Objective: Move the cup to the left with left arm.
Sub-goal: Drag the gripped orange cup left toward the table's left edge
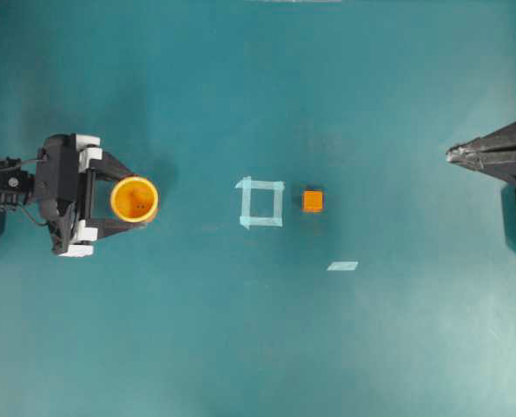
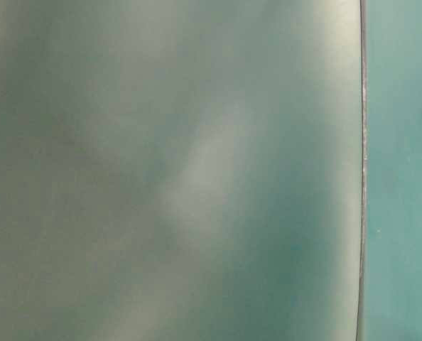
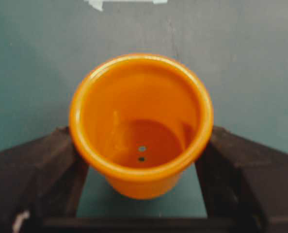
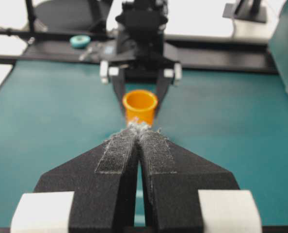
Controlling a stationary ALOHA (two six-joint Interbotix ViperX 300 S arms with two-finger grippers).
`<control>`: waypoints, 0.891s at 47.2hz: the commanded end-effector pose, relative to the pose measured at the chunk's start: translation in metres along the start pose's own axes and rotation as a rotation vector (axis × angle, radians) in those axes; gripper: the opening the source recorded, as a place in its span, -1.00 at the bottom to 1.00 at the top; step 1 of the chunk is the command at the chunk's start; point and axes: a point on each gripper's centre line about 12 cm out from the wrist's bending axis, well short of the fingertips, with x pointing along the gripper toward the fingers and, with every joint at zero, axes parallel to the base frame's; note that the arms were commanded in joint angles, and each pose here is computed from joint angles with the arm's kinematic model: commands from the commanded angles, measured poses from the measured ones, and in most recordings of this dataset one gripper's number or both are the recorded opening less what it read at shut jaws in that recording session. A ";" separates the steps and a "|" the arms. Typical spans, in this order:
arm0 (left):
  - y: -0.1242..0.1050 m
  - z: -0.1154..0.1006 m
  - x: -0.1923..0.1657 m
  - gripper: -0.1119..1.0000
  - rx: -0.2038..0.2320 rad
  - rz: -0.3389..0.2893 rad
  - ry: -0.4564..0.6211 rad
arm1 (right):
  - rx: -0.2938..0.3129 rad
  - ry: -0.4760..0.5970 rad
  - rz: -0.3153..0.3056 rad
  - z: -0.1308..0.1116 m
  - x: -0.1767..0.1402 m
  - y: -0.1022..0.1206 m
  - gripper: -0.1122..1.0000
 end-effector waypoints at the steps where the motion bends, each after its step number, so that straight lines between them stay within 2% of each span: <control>1: 0.000 0.003 -0.004 0.36 -0.003 0.001 -0.018 | 0.000 -0.025 0.001 0.011 0.002 0.000 -0.81; 9: -0.001 -0.001 -0.016 0.36 -0.005 -0.001 -0.012 | 0.002 -0.025 0.001 0.011 0.002 0.000 -0.81; 16: -0.004 -0.008 -0.025 0.36 -0.002 -0.014 0.041 | 0.002 -0.022 0.001 0.010 0.003 0.000 -0.81; 27: -0.008 -0.003 -0.030 0.36 0.006 -0.034 0.029 | 0.002 -0.011 0.001 0.007 0.005 0.000 -0.81; 34: -0.016 -0.004 -0.031 0.36 0.024 -0.069 0.062 | 0.002 -0.011 0.001 0.007 0.006 0.000 -0.81; 42: -0.018 -0.001 -0.032 0.36 0.029 -0.080 0.081 | 0.002 -0.012 0.001 0.008 0.006 0.000 -0.81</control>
